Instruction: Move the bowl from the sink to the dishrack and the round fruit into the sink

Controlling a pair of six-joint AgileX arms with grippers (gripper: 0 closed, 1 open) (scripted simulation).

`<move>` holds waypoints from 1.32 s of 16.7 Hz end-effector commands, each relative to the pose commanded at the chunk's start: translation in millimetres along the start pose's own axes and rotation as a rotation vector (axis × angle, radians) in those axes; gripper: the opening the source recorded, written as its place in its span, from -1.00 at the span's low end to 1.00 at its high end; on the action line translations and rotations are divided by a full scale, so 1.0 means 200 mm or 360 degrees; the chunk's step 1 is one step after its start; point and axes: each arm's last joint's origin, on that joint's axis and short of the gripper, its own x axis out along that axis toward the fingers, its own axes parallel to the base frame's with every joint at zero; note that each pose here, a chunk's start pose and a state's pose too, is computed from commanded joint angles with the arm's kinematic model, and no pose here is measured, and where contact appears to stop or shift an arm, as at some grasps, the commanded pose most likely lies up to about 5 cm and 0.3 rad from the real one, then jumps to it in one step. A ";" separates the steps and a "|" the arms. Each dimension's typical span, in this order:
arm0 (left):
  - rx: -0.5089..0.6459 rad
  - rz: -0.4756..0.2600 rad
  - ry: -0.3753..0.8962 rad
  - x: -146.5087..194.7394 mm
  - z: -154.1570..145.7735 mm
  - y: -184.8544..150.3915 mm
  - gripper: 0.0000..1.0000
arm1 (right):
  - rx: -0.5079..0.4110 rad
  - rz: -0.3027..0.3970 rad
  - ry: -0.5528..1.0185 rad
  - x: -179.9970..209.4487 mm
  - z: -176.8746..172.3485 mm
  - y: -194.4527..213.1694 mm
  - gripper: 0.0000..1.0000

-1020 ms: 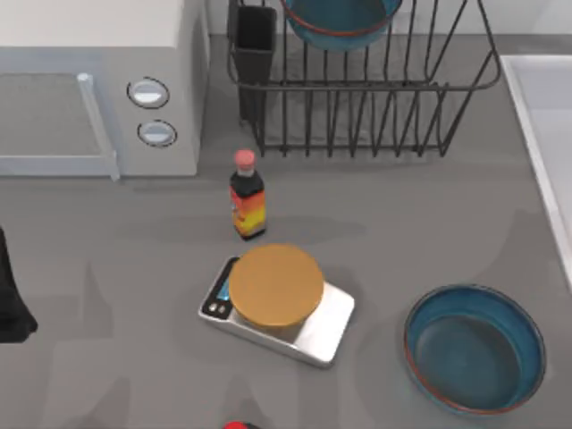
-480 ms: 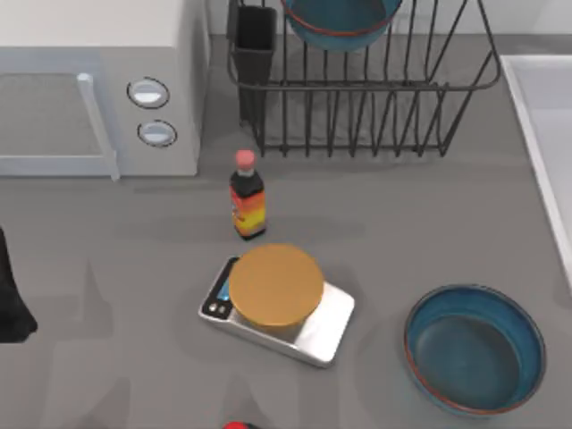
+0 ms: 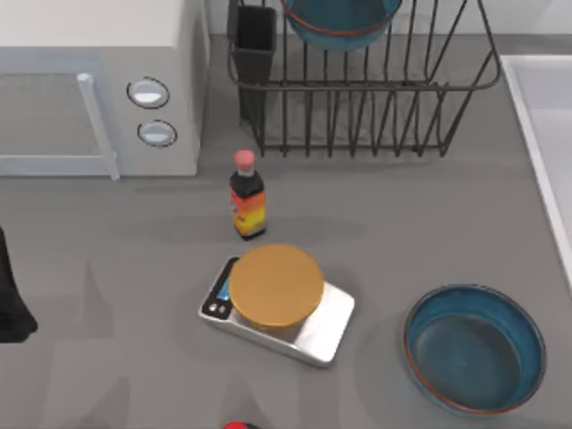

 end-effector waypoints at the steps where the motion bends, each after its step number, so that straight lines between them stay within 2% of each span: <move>1: 0.0000 0.0000 0.0000 0.00 0.00 0.00 1.00 | 0.0000 0.0000 0.0000 0.00 0.00 0.00 -1.00; 14: 0.0000 0.0000 0.0000 0.00 0.00 0.00 1.00 | 0.0000 0.0000 0.0000 0.00 0.00 0.00 0.96; 22: 0.0000 0.0000 0.0000 0.00 0.00 0.00 1.00 | 0.0000 0.0000 0.0000 0.00 0.00 0.00 1.00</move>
